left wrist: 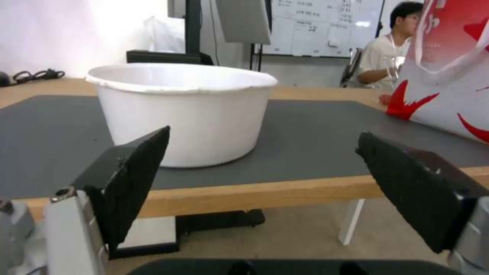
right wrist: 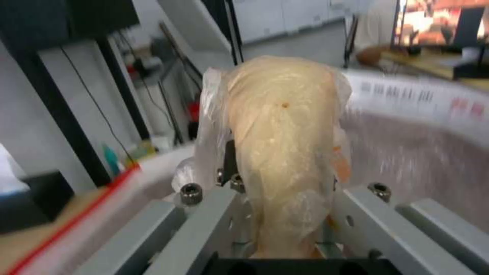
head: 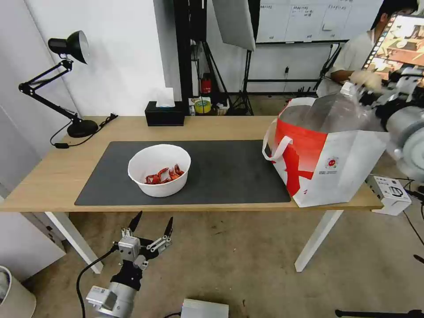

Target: Pick up the trash from the table and place it into the takeout bag.

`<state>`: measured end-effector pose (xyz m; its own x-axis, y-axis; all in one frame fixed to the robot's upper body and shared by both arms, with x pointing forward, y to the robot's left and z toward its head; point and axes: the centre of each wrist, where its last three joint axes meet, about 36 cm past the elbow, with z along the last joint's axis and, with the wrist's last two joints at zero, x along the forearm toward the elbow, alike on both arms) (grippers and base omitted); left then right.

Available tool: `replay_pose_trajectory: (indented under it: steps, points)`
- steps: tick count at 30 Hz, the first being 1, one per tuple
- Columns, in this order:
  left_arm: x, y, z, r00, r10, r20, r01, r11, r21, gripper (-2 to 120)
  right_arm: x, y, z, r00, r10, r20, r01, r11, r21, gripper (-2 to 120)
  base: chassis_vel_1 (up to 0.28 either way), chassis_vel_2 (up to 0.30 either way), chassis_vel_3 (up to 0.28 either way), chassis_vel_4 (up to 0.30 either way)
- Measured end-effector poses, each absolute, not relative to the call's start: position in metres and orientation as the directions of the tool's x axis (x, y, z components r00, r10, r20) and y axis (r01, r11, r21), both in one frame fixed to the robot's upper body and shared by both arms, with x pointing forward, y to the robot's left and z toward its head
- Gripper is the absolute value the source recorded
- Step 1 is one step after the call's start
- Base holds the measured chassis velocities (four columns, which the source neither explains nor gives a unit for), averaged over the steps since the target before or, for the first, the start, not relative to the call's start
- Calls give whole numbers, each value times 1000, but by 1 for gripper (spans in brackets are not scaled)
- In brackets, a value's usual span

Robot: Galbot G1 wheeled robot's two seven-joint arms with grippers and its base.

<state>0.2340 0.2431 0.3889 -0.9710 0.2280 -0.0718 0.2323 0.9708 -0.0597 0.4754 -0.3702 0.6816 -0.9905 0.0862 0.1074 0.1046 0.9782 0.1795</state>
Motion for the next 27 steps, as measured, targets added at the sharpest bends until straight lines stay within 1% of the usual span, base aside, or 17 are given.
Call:
replay_pose_trajectory:
  steps: [2,4,5,6,9,10,12,13,14,15,16,18,20,22,23,25,27]
  points:
    - [234,243,388,-972,226,-70,230,971,-59,100,478,-369,678,-987,87,132,110,979,173,10,0,0,0,0]
    - [233,244,388,-973,222,-68,226,972,-58,100,481,-368,674,-983,90,162,118,978,170,18,0,0,0,0]
    - [233,245,388,-973,220,-68,224,973,-57,100,482,-367,672,-979,97,178,127,977,169,25,0,0,0,0]
    - [233,245,388,-973,220,-68,224,973,-57,100,482,-367,672,-979,97,178,127,977,169,25,0,0,0,0]
    - [233,246,388,-974,216,-67,220,974,-56,100,482,-367,670,-976,106,191,139,976,170,39,0,0,0,0]
    - [233,246,388,-974,216,-67,220,974,-56,100,482,-367,670,-976,106,191,139,976,170,39,0,0,0,0]
    - [232,246,388,-974,215,-67,218,974,-56,100,481,-367,669,-975,108,193,142,975,171,47,0,0,0,0]
    - [232,246,388,-975,213,-68,217,974,-57,100,480,-368,669,-975,109,191,143,974,174,53,0,0,0,0]
    - [232,246,388,-975,213,-68,217,974,-57,100,480,-368,669,-975,109,191,143,974,174,53,0,0,0,0]
    - [232,246,388,-975,213,-68,217,975,-58,100,479,-368,668,-976,108,191,142,974,175,59,0,0,0,0]
    - [232,246,388,-975,213,-69,217,975,-58,100,478,-368,668,-976,108,191,142,974,175,60,0,0,0,0]
    - [233,245,390,-974,212,-74,217,975,-56,100,477,-368,668,-977,106,186,140,974,178,73,0,0,0,0]
    - [233,245,390,-974,212,-75,217,975,-55,100,477,-368,668,-977,104,185,138,974,180,75,0,0,0,0]
    - [232,246,392,-975,210,-77,214,975,-53,100,476,-367,668,-983,91,160,122,973,194,87,0,0,0,0]
    - [232,246,392,-975,210,-77,214,975,-53,100,476,-367,668,-983,91,160,122,973,194,87,0,0,0,0]
    - [231,247,392,-976,206,-75,210,976,-52,100,474,-364,668,-991,70,114,94,971,220,96,0,0,0,0]
    - [230,247,393,-976,205,-74,209,977,-51,100,472,-362,668,-995,56,89,75,968,238,99,0,0,0,0]
